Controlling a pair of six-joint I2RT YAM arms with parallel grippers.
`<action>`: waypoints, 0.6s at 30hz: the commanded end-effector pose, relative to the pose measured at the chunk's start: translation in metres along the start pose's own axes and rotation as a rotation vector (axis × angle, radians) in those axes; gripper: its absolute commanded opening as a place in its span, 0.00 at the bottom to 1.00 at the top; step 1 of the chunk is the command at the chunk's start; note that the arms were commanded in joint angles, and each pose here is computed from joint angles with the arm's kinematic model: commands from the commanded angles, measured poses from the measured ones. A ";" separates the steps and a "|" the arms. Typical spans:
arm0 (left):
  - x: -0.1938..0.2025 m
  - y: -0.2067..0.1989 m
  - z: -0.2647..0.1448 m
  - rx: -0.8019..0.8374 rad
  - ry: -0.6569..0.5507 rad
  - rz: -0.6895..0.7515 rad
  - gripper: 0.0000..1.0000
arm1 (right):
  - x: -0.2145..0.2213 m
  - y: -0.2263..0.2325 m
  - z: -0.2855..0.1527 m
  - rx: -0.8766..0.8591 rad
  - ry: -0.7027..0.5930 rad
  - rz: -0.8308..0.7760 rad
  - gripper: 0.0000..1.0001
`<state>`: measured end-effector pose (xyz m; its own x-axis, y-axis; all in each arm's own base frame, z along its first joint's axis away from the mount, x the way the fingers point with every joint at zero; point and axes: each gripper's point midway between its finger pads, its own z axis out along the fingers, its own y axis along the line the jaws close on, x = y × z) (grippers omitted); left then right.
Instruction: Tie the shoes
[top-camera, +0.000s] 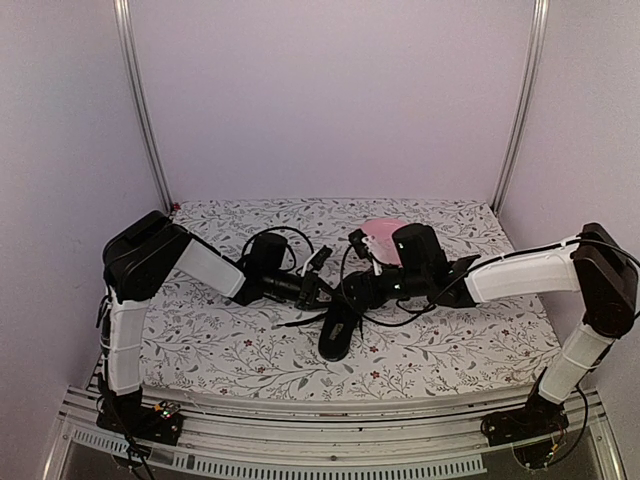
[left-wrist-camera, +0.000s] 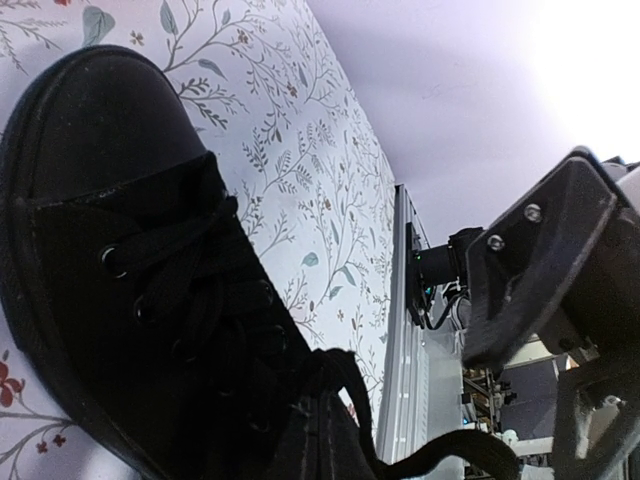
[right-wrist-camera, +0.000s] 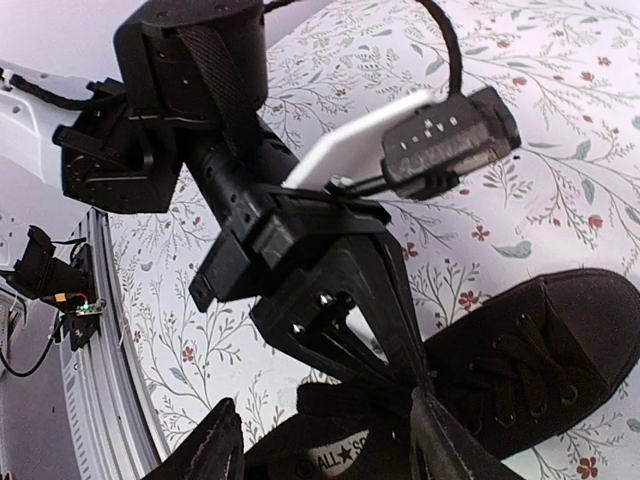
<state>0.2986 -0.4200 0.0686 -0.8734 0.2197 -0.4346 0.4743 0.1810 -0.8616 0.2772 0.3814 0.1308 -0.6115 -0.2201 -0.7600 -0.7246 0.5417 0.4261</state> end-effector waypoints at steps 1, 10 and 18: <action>-0.006 -0.012 -0.004 0.014 -0.020 0.033 0.00 | -0.016 0.013 0.012 -0.039 -0.037 -0.056 0.58; -0.007 -0.012 -0.005 0.011 -0.025 0.032 0.00 | -0.010 0.010 0.031 -0.024 -0.003 -0.081 0.51; -0.006 -0.010 -0.005 0.008 -0.026 0.028 0.00 | -0.012 -0.006 0.031 0.069 -0.014 -0.049 0.04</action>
<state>0.2990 -0.4197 0.0678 -0.8750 0.2156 -0.4335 0.4725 0.1852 -0.8616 0.2878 0.4063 0.1187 -0.5664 -0.2625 -0.7812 -0.7598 0.5335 0.3717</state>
